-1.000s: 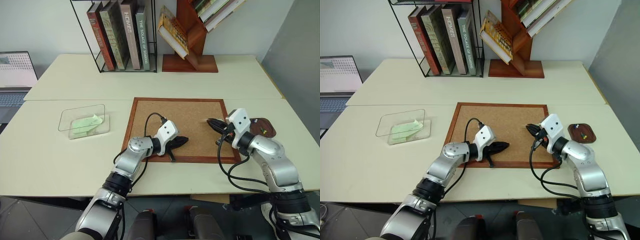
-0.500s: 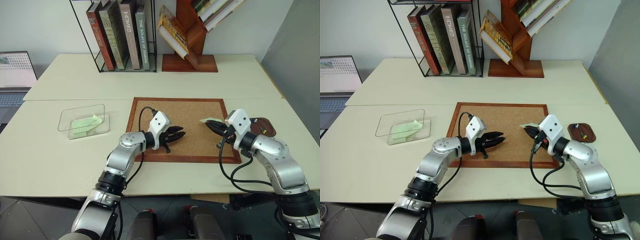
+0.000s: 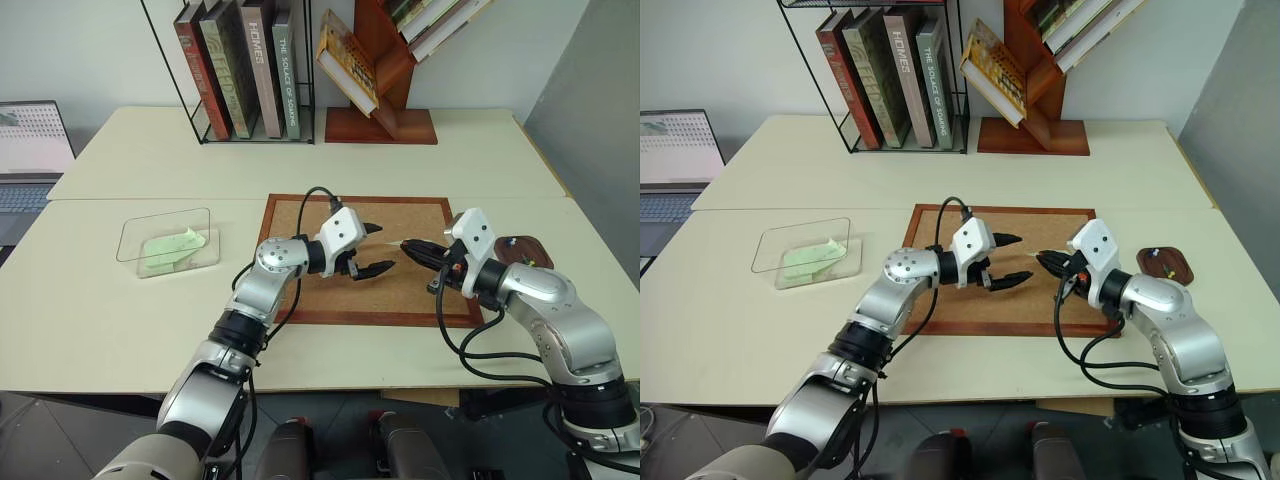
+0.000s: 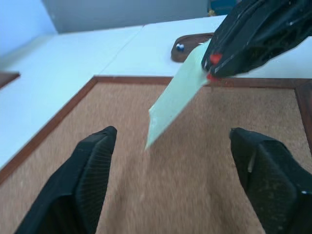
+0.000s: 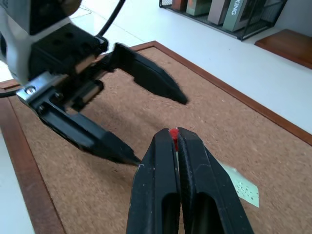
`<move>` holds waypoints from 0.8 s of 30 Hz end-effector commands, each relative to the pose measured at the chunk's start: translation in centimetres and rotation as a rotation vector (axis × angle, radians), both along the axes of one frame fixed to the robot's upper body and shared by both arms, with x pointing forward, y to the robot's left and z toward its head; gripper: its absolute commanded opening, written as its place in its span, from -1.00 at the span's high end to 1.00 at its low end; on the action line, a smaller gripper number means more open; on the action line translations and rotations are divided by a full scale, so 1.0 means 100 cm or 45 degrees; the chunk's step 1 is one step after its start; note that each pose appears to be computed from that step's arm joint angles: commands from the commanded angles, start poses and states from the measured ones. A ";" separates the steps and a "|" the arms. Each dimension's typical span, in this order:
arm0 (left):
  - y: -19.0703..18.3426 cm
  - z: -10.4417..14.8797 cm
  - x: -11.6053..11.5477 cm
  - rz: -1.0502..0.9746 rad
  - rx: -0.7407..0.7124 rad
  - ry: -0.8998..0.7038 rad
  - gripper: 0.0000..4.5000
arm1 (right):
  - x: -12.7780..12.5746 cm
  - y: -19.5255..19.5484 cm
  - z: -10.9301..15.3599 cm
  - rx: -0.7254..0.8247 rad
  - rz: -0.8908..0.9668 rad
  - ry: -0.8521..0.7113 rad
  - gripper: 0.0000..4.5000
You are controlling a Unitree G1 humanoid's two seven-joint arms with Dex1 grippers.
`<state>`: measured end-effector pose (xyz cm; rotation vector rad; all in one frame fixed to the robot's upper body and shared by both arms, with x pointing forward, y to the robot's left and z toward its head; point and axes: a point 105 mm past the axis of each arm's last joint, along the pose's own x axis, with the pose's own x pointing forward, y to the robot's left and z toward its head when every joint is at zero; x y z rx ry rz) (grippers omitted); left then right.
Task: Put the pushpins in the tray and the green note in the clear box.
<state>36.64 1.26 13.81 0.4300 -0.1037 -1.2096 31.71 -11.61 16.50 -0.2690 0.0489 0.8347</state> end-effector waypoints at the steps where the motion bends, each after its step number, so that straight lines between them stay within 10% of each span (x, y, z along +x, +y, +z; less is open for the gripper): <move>1: -0.014 0.006 0.006 -0.031 0.013 -0.081 -0.73 | -0.005 0.007 0.019 0.035 0.033 -0.045 1.00; 6: -0.022 0.006 0.011 -0.042 0.015 -0.099 -0.73 | -0.006 0.011 0.022 0.053 0.039 -0.029 1.00; 24: -0.021 0.000 0.011 -0.079 -0.005 -0.053 0.76 | -0.006 0.013 0.024 0.063 0.040 -0.023 1.00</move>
